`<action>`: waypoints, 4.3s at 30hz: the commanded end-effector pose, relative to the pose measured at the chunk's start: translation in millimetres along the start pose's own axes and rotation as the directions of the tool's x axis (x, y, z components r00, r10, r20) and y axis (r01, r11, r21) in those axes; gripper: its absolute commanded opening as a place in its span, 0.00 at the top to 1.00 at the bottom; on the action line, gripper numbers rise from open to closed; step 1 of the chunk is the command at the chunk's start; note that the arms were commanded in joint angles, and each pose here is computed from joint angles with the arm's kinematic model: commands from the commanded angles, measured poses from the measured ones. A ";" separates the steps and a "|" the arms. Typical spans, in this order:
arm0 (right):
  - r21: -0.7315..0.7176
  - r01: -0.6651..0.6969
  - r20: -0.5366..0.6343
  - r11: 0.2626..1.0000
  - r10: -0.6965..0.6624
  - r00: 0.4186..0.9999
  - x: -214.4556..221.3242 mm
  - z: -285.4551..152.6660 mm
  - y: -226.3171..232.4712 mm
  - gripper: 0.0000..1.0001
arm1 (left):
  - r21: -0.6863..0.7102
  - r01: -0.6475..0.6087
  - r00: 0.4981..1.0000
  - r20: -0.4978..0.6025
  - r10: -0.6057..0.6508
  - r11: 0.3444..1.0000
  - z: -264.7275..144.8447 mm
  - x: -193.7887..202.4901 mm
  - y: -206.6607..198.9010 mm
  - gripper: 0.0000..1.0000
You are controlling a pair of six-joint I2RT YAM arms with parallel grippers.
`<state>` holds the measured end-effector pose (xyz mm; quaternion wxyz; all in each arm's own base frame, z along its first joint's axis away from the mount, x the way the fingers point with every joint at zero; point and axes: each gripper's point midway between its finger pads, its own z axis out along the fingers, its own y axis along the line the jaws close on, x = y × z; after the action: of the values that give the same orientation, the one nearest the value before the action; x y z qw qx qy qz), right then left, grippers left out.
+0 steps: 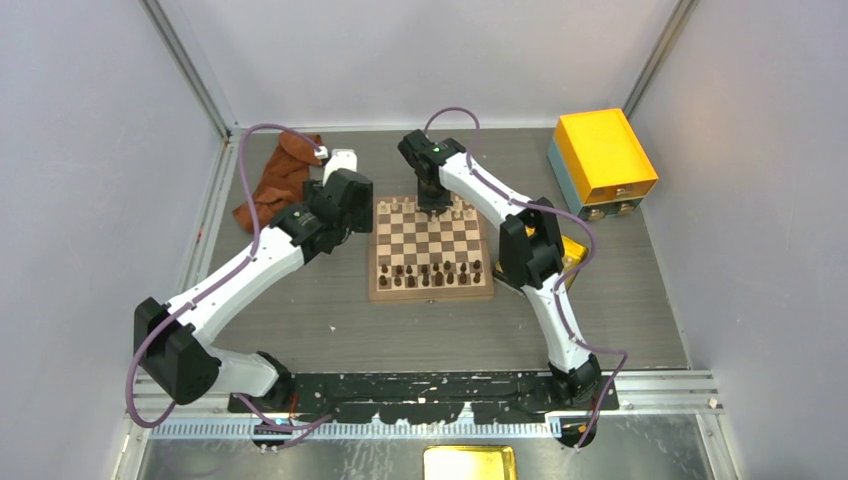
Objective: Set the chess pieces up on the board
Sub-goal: Place the chess piece on the chessboard.
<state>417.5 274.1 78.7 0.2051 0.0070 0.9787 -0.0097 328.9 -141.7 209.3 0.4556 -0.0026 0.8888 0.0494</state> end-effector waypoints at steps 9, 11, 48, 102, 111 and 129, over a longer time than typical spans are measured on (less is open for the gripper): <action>-0.051 -0.022 0.055 0.998 0.025 0.998 -24.2 -0.2 7.0 0.99 | -0.011 0.033 0.997 0.064 -0.032 0.999 -2.3 -16.9 3.5 0.17; -0.057 -0.023 0.056 0.998 0.026 0.998 -25.0 1.7 8.2 0.99 | -0.009 0.034 0.997 0.065 -0.033 0.999 -1.8 -17.2 2.9 0.17; -0.057 -0.019 0.047 0.998 0.022 0.999 -21.0 12.6 8.2 0.80 | -0.001 0.026 0.998 0.061 -0.026 1.000 1.8 -17.4 -1.4 0.17; -0.068 -0.003 0.129 0.998 0.012 0.992 -35.6 -12.0 1.9 0.66 | 0.024 0.037 0.998 0.045 -0.038 0.999 3.6 -15.4 -8.8 0.18; -0.073 -0.002 0.140 0.997 0.012 0.990 -38.2 -18.4 0.7 0.66 | 0.026 0.035 0.998 0.047 -0.036 0.999 2.6 -17.6 -9.4 0.18; -0.113 0.005 0.180 0.994 0.015 0.983 -47.2 -46.4 3.0 0.65 | 0.022 0.038 0.998 0.053 -0.040 0.999 1.0 -20.6 -8.4 0.18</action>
<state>435.7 276.2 83.1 0.2381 -0.0049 0.9711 0.0160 332.4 -146.5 203.7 0.4515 0.0027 0.8910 0.0469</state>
